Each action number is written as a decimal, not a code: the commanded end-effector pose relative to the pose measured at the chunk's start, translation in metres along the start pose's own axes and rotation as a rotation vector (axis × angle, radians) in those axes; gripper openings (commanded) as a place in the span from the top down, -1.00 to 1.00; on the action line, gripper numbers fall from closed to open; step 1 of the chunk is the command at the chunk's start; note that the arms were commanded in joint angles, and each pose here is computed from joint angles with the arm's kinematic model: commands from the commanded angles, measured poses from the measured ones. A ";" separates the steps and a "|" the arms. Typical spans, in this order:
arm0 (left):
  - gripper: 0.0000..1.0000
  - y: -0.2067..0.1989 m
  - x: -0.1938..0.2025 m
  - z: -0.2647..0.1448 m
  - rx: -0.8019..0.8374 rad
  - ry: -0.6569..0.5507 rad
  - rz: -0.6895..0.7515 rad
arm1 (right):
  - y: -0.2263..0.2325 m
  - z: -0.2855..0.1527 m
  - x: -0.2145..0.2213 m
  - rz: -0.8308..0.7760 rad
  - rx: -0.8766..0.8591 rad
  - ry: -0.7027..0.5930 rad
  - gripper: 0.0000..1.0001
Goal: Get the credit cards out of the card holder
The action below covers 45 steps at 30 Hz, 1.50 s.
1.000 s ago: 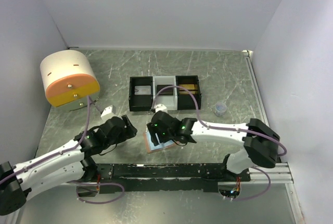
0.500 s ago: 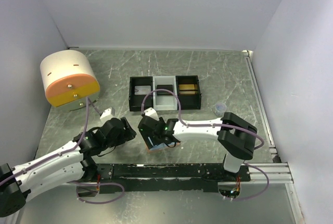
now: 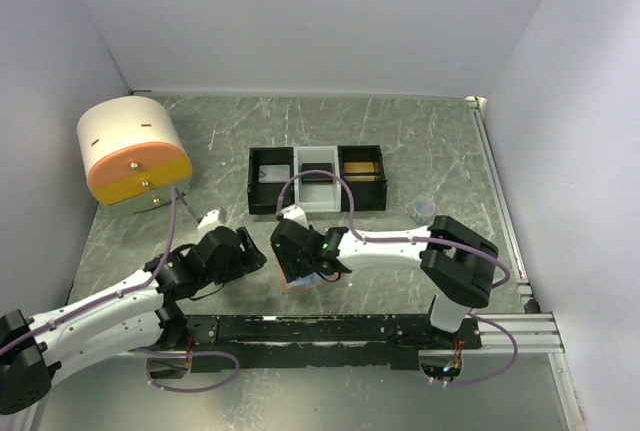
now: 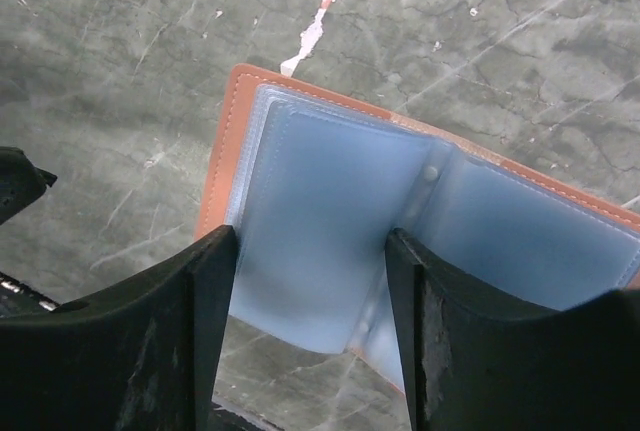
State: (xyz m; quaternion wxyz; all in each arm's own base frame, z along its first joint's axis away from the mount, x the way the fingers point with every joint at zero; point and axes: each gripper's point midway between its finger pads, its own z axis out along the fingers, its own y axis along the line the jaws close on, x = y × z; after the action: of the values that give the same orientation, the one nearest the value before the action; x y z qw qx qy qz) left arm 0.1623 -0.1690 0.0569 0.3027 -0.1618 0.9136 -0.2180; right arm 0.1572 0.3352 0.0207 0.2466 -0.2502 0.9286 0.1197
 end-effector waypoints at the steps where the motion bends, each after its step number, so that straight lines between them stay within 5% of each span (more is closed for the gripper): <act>1: -0.80 -0.015 0.004 0.003 0.078 0.028 0.018 | 0.008 0.001 0.018 0.084 -0.156 0.068 -0.12; 15: -0.70 -0.066 0.017 -0.005 0.370 0.090 0.059 | -0.007 -0.002 0.024 0.281 -0.347 0.073 -0.04; 22: -0.42 -0.091 0.031 -0.005 0.556 0.134 0.038 | -0.013 -0.003 0.027 0.331 -0.386 0.066 -0.04; 38: 0.08 -0.106 0.056 0.009 0.641 0.197 0.074 | -0.020 -0.003 0.029 0.351 -0.381 0.063 -0.04; 40: 0.07 -0.104 0.059 0.010 0.632 0.201 0.073 | -0.020 -0.003 0.030 0.350 -0.383 0.066 -0.04; 45: -0.31 -0.096 0.048 0.013 0.582 0.137 0.014 | -0.021 -0.007 0.028 0.338 -0.388 0.045 -0.04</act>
State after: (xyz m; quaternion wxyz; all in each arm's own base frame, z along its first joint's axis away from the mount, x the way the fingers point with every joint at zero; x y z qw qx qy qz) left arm 0.1489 -0.2732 0.0607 0.2609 -0.0354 0.8466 -0.4625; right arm 0.1611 0.3222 0.0317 0.1803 -0.1365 0.9043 0.3620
